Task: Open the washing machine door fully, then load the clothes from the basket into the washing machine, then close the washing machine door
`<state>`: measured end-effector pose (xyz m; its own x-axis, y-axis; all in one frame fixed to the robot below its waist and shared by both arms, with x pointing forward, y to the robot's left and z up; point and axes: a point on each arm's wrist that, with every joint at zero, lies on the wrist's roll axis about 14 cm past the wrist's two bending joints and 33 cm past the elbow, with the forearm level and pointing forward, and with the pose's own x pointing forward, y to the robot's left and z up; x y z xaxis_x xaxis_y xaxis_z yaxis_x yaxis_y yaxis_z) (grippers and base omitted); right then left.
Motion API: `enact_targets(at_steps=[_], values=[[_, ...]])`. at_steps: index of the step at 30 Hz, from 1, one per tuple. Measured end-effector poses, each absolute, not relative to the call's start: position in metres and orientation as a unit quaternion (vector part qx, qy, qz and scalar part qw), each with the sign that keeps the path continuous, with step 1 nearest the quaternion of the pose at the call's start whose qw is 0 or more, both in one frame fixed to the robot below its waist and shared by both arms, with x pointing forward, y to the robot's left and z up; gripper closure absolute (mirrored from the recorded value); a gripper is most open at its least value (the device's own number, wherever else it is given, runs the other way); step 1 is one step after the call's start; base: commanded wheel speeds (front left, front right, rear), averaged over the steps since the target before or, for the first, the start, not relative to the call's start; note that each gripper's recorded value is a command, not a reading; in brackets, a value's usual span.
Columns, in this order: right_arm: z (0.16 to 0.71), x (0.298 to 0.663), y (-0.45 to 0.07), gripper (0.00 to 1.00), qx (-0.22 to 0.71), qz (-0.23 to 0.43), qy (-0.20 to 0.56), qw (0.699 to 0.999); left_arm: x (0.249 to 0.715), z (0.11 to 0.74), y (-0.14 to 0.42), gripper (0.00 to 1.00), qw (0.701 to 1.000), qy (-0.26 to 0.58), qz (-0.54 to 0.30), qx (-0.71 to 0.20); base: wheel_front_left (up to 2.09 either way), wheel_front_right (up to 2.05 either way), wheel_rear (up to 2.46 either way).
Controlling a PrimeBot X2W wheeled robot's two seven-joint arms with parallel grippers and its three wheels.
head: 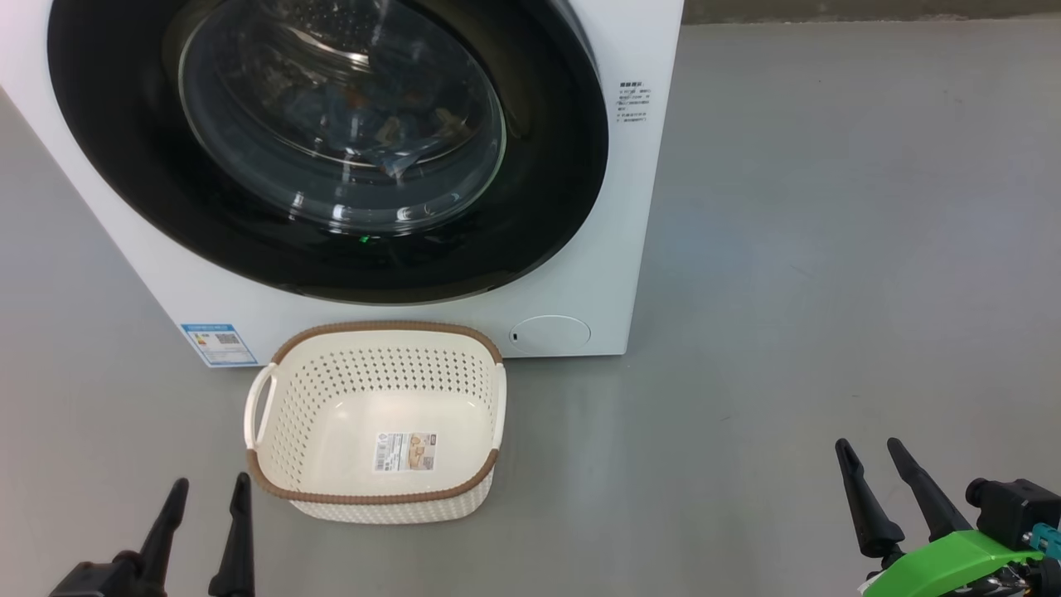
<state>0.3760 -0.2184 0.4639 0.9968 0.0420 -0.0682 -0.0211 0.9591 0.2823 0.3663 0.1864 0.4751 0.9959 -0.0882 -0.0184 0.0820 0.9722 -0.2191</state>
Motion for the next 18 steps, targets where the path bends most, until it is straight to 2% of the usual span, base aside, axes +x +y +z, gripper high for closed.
enact_targets(at_steps=[4, 5, 13, 18], values=[[0.464, 0.376, -0.218, 0.0, 0.141, 0.016, 0.037, 0.989, 0.366, 0.473, 0.186, 0.0, 0.993, 0.017, -0.043, -0.11, 0.0, 0.0, 0.0], [0.462, 0.376, -0.218, 1.0, 0.141, 0.016, 0.039, 0.989, 0.365, 0.472, 0.186, 1.0, 0.993, 0.019, -0.043, -0.111, 0.0, 0.0, 0.0], [0.433, 0.366, -0.205, 1.0, 0.17, 0.004, 0.082, 0.982, 0.347, 0.435, 0.167, 1.0, 0.986, 0.08, -0.037, -0.144, 0.0, 0.0, 0.0], [0.433, 0.366, -0.205, 1.0, 0.19, -0.001, 0.085, 0.978, 0.346, 0.433, 0.168, 1.0, 0.982, 0.085, -0.028, -0.169, 0.0, 0.0, 0.0]])
